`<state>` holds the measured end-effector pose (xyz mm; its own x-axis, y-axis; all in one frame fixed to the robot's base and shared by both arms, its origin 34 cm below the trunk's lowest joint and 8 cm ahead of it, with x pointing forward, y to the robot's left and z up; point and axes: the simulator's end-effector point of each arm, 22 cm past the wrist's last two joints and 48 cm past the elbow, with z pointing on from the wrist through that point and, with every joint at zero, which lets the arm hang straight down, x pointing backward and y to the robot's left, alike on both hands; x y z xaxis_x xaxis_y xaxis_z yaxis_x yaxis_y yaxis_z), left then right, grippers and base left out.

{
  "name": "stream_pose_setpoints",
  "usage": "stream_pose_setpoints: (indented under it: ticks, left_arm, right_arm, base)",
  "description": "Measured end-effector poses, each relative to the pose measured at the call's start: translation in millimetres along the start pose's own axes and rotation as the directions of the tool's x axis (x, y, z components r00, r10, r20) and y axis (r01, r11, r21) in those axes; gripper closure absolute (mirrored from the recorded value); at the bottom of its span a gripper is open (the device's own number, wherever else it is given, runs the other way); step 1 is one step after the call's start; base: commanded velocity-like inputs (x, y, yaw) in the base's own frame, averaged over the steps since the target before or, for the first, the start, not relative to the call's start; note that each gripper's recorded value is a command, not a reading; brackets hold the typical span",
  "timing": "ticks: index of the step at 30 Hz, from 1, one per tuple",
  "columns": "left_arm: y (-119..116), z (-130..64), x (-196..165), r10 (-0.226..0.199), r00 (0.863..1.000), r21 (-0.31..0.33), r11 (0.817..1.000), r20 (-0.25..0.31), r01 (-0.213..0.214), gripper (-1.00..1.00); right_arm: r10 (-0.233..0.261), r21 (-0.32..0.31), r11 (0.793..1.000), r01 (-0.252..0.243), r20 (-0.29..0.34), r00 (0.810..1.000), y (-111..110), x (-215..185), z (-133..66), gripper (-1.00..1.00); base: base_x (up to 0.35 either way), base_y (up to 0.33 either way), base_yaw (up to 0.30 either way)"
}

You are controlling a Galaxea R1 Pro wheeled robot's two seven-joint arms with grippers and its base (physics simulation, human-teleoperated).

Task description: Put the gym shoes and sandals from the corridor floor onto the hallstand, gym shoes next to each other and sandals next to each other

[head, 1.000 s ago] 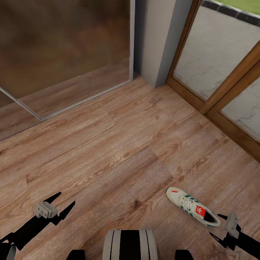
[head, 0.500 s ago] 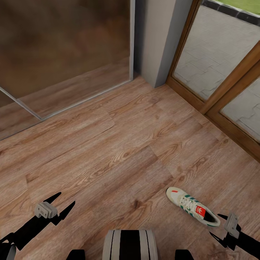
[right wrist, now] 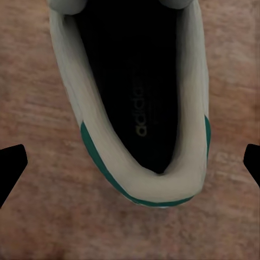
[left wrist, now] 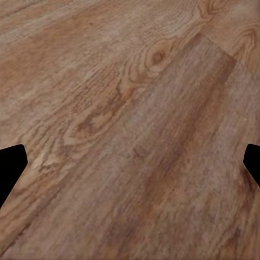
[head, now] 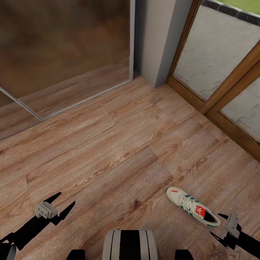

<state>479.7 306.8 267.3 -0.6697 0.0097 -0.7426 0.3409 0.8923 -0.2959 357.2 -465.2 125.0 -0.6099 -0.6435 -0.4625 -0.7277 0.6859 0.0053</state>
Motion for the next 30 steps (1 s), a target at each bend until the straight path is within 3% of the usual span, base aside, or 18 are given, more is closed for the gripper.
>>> stream_pose_setpoints:
  ticks: [30]
  left_arm:
    - [-0.3, 0.0, 4.3, -0.008, 1.000, 0.001, 1.000, -0.006, 0.008, -1.00]
  right_arm:
    - [-0.004, 0.015, 1.000, 0.004, 0.000, 1.000, -6.2, -0.5, -1.0, -1.00]
  base:
    - [0.000, 0.000, 0.000]
